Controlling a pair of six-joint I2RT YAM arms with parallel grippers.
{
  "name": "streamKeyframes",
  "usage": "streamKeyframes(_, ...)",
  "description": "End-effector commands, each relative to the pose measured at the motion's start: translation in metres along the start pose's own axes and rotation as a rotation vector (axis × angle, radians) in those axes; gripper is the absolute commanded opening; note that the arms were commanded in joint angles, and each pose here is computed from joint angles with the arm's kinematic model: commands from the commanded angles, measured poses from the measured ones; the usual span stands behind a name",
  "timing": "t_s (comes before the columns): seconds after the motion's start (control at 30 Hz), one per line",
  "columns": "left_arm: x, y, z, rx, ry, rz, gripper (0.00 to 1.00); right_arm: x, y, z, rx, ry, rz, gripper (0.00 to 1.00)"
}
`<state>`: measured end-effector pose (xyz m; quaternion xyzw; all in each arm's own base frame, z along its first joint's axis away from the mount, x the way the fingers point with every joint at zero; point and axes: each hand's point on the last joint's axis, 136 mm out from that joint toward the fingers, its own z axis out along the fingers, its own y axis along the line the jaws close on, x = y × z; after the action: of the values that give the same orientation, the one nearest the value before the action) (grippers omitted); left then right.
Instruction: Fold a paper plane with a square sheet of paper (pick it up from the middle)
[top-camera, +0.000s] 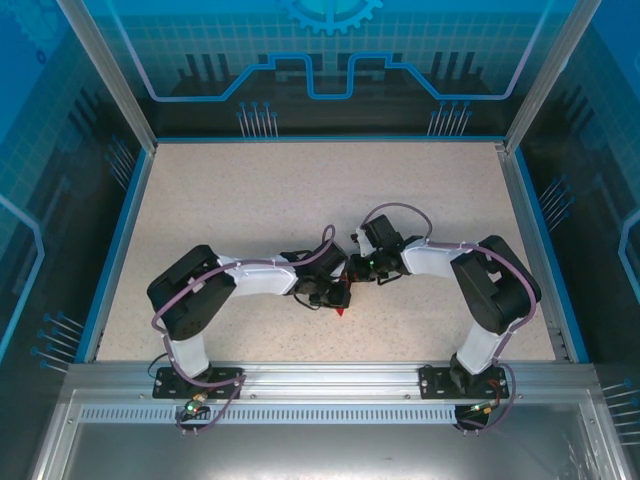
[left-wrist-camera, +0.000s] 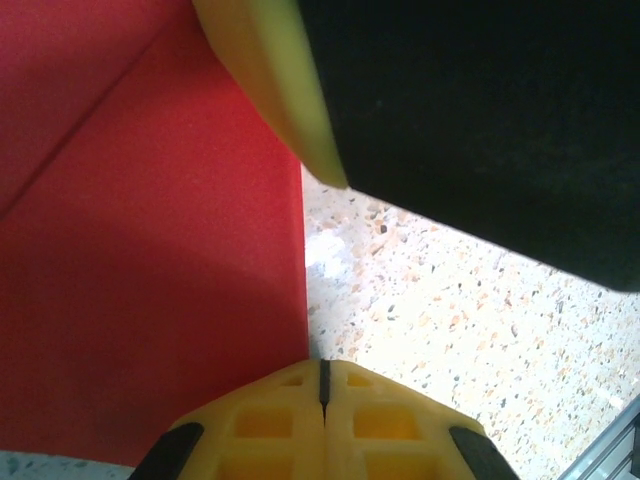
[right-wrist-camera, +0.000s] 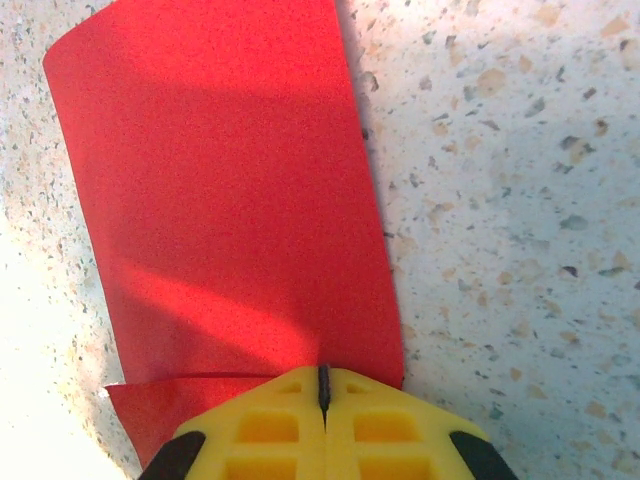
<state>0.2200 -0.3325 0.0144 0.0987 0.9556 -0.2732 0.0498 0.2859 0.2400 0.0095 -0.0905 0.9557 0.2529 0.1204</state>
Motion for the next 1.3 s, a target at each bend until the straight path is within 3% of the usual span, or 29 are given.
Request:
streamKeyframes(0.0,0.030,0.009,0.005,-0.019,0.085,-0.028,0.03,0.059,-0.062,0.008,0.210,0.188,0.089,0.00)
streamKeyframes(0.8,0.068,0.010,-0.014,-0.039,0.132,-0.024,0.03,0.057,-0.065,0.008,0.217,0.187,0.088,0.00)
streamKeyframes(0.93,0.054,-0.005,-0.022,-0.004,0.091,0.006,0.03,0.057,-0.063,0.008,0.206,0.185,0.086,0.00)
streamKeyframes(1.1,0.012,-0.035,-0.041,0.069,-0.029,0.038,0.02,0.057,-0.061,0.006,0.195,0.179,0.087,0.00)
streamKeyframes(1.27,-0.014,-0.042,-0.052,0.095,-0.094,0.036,0.02,0.056,-0.059,0.003,0.191,0.170,0.086,0.00)
